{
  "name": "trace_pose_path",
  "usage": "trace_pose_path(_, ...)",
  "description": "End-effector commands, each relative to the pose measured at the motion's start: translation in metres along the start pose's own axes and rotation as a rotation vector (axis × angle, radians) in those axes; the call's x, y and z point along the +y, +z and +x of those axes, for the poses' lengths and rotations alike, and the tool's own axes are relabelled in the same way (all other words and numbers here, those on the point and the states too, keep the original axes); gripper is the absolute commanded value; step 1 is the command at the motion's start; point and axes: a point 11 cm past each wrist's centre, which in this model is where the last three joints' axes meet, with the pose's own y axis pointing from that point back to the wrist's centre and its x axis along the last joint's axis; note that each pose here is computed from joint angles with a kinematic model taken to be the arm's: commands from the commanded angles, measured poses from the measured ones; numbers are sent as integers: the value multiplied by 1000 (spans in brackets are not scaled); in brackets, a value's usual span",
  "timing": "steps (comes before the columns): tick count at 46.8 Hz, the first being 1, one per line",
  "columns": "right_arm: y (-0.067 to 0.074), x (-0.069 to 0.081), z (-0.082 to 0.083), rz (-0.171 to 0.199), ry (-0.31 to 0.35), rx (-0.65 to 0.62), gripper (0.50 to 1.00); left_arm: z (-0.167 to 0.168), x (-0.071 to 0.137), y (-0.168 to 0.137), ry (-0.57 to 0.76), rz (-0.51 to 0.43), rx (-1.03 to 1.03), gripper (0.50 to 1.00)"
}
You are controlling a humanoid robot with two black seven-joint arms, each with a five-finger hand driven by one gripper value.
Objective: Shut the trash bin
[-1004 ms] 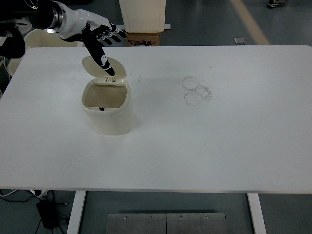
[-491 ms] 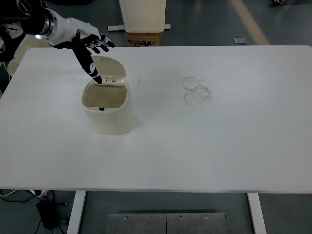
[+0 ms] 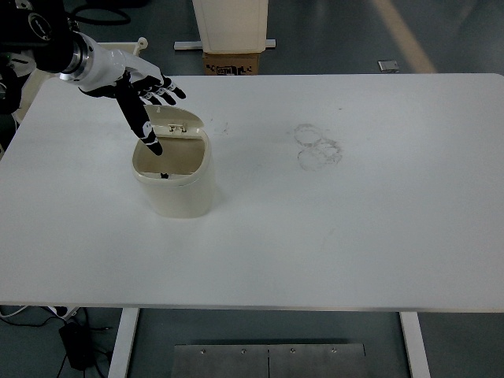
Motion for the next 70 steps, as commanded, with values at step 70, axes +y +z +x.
trace_pose_path(70, -1, 0, 0, 1, 0, 0, 993, -48, -18, -15, -181, 23, 19, 1000)
